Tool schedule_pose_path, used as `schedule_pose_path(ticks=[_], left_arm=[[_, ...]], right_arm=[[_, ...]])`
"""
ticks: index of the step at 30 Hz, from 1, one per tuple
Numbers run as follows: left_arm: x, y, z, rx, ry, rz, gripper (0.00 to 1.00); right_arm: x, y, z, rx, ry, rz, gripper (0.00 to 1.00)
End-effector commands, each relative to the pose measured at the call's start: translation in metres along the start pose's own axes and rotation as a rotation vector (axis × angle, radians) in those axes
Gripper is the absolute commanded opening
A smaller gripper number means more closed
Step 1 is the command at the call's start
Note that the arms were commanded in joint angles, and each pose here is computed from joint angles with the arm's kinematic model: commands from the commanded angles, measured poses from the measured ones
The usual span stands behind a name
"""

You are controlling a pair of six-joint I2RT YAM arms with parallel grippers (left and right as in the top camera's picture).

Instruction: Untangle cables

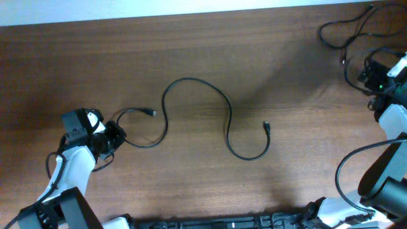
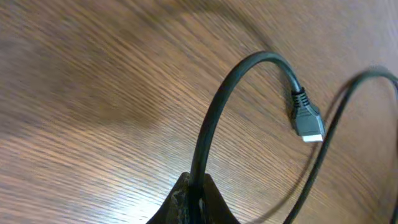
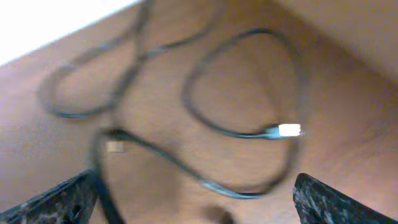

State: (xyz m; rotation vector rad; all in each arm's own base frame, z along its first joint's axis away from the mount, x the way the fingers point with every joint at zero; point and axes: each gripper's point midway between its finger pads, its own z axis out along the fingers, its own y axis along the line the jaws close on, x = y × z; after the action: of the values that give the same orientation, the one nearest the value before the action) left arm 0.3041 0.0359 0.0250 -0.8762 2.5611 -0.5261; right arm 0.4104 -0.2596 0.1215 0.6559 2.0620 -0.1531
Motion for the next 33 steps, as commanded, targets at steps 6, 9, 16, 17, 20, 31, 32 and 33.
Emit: schedule_pose_path(ticks=[6, 9, 16, 17, 20, 31, 32, 33], left_arm=[[0.025, -0.054, 0.01, 0.121, 0.05, 0.132, 0.04], [0.03, -0.083, 0.014, 0.179, 0.035, 0.167, 0.06], [0.063, -0.162, 0.017, 0.342, 0.006, 0.352, 0.11], [0.066, -0.164, 0.018, 0.331, -0.002, 0.367, 0.11], [0.075, -0.169, 0.021, 0.31, -0.01, 0.401, 0.12], [0.087, -0.177, 0.019, 0.347, 0.034, 0.377, 0.04], [0.087, -0.178, 0.019, 0.353, 0.037, 0.379, 0.04], [0.087, -0.178, 0.019, 0.354, 0.036, 0.379, 0.04]], right_arm=[[0.052, 0.114, -0.043, -0.612, 0.301, 0.169, 0.99], [0.093, 0.15, -0.064, -0.682, 0.495, 0.183, 0.99], [0.187, 0.241, -0.127, -0.78, 0.845, -0.031, 0.99], [0.193, 0.251, -0.134, -0.799, 0.861, -0.062, 0.99], [0.221, 0.267, -0.141, -0.669, 0.92, -0.108, 0.98], [0.295, 0.319, -0.158, -0.43, 0.978, -0.088, 0.81], [0.3, 0.319, -0.158, -0.417, 0.999, -0.074, 0.76], [0.305, 0.322, -0.161, -0.438, 1.022, -0.07, 0.66]])
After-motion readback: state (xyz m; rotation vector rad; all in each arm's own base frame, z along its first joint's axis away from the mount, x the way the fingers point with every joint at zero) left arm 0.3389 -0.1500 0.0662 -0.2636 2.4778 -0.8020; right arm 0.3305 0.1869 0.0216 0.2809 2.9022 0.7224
